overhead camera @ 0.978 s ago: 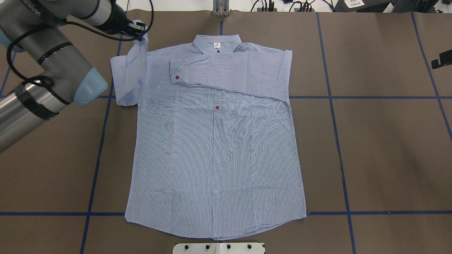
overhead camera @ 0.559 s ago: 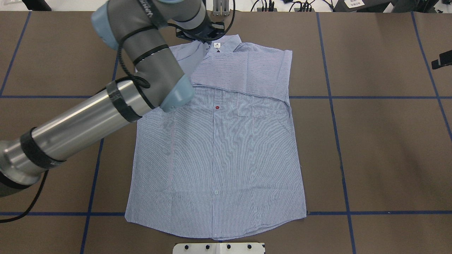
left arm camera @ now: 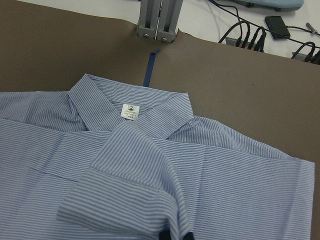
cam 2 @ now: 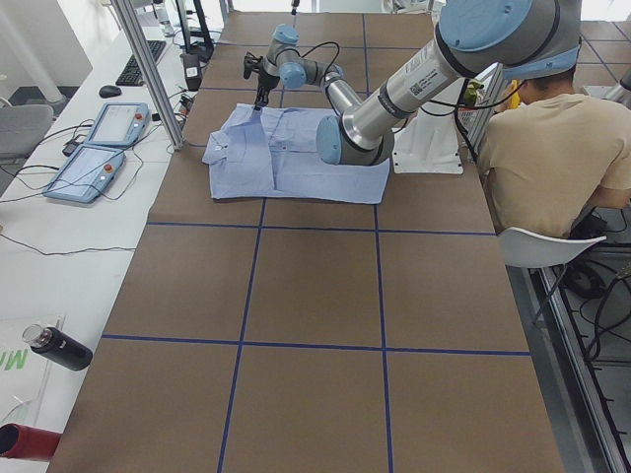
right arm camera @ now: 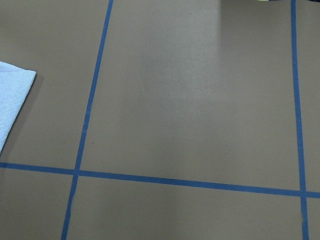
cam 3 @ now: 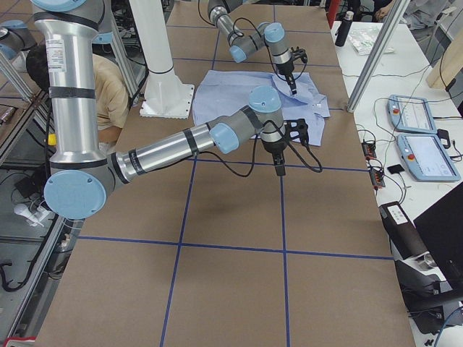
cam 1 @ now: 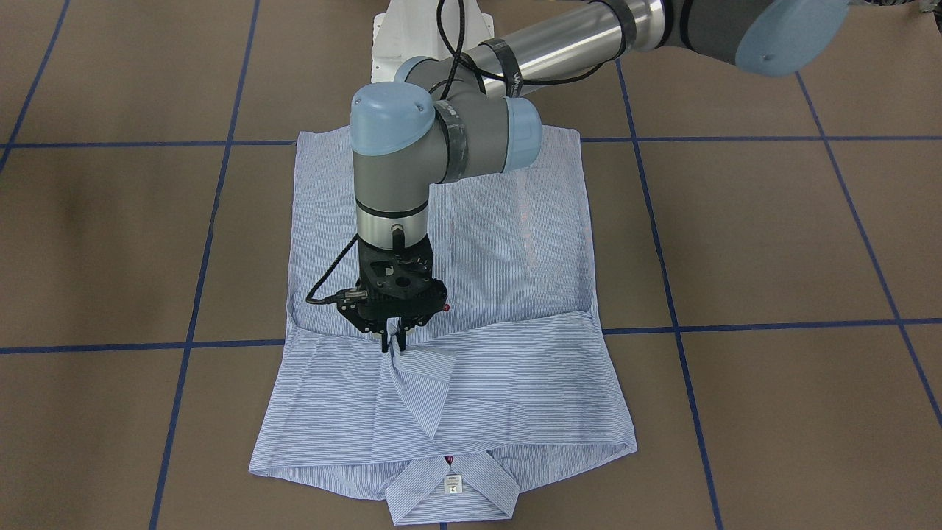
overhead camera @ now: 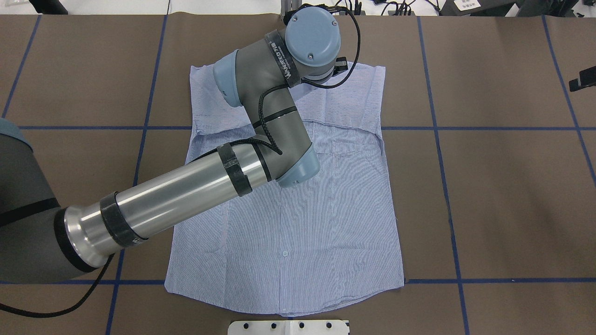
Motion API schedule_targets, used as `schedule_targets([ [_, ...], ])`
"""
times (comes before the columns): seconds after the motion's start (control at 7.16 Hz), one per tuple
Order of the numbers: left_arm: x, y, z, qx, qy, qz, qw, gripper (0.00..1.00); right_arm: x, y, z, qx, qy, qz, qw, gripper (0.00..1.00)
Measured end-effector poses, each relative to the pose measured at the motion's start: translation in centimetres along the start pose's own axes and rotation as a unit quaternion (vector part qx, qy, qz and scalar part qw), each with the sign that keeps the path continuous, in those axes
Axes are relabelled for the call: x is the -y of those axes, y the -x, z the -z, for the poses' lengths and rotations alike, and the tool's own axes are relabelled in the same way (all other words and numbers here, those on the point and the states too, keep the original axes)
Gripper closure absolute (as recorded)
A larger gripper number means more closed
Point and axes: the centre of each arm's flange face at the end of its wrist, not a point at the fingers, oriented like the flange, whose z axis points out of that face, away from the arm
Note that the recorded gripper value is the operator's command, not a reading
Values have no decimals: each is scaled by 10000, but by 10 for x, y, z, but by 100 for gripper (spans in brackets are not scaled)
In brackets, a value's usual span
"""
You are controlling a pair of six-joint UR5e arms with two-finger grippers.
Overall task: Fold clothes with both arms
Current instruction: 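Carry the held sleeve across the shirt front toward the collar with the left gripper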
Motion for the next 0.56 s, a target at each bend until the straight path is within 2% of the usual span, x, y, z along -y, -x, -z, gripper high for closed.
schedule_targets([
  [0.28, -18, -25, 2, -381, -2, -21, 9993, 0, 1, 1, 0, 4, -7, 4, 10000, 0],
  [0.56, -23, -30, 6, -477, 8, -285, 9985, 0, 2, 2, 0, 7, -8, -10, 10000, 0],
])
